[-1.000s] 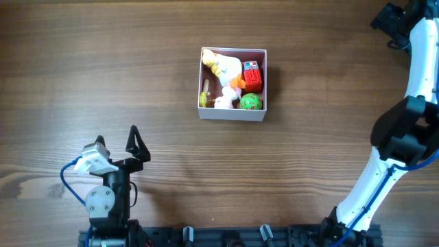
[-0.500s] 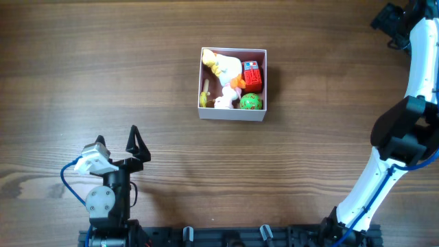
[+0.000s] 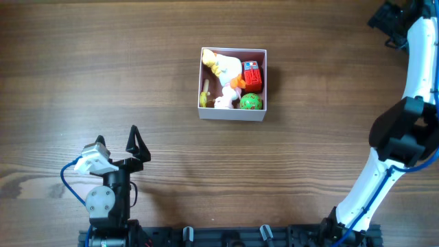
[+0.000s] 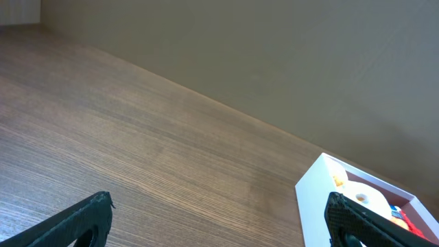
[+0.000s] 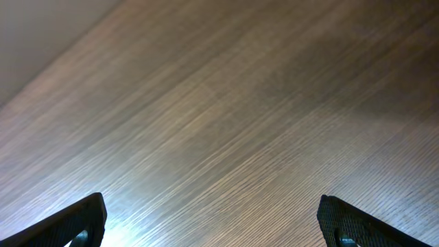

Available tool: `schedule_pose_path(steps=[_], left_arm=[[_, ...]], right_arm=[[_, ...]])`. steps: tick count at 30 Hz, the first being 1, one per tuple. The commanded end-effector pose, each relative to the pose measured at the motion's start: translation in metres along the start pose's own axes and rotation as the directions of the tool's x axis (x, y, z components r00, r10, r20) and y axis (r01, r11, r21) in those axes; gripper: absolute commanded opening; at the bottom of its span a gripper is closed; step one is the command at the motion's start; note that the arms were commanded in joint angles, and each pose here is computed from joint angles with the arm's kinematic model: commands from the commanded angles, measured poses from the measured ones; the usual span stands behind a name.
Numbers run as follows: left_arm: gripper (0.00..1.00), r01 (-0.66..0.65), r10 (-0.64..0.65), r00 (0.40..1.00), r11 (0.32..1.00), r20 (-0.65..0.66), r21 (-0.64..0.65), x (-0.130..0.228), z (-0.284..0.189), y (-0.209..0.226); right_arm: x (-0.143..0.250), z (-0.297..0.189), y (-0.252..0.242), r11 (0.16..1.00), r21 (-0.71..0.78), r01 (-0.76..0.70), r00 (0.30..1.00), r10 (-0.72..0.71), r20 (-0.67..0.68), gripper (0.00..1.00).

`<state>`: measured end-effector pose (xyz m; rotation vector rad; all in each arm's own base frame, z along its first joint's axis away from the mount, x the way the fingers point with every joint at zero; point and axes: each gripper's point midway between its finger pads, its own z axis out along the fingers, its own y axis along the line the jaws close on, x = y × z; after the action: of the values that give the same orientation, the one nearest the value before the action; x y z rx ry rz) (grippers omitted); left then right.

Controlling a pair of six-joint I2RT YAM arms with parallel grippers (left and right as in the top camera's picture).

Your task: Pack container

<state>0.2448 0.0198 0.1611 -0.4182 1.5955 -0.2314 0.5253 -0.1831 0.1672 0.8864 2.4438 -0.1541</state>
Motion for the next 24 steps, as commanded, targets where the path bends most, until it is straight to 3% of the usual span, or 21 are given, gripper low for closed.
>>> schedule_pose_path(steps=[1,4,9,14,17,20,24], left_arm=[[1.00,0.006,-0.006,1.000,1.000,-0.003,0.021,0.003,0.000,-0.003],[1.00,0.006,-0.006,1.000,1.000,-0.003,0.021,0.003,0.000,-0.003],[1.00,0.006,-0.006,1.000,1.000,-0.003,0.022,0.003,0.000,-0.003],[1.00,0.006,-0.006,1.000,1.000,-0.003,0.022,0.003,0.000,-0.003],[1.00,0.005,-0.005,1.000,1.000,-0.003,0.021,0.003,0.000,-0.003],[1.00,0.006,-0.006,1.000,1.000,-0.003,0.021,0.003,0.000,-0.003],[1.00,0.006,-0.006,1.000,1.000,-0.003,0.021,0.003,0.000,-0.003]], right_arm=[[-0.024,-0.092,0.031,0.995,-0.089,0.045,0.986,-0.030,0.162,1.00],[-0.038,-0.139,0.037,0.992,-0.057,0.115,0.954,-0.094,0.284,1.00],[-0.047,-0.208,0.041,0.987,-0.108,0.123,0.909,-0.068,0.412,1.00],[-0.050,-0.251,0.062,0.954,-0.251,0.167,0.828,0.003,0.561,1.00],[-0.034,-0.273,0.080,0.890,-0.382,0.250,0.748,0.073,0.660,1.00],[-0.010,-0.274,0.079,0.843,-0.471,0.260,0.729,0.149,0.668,1.00],[0.026,-0.266,0.059,0.801,-0.584,0.133,0.750,0.304,0.587,1.00]])
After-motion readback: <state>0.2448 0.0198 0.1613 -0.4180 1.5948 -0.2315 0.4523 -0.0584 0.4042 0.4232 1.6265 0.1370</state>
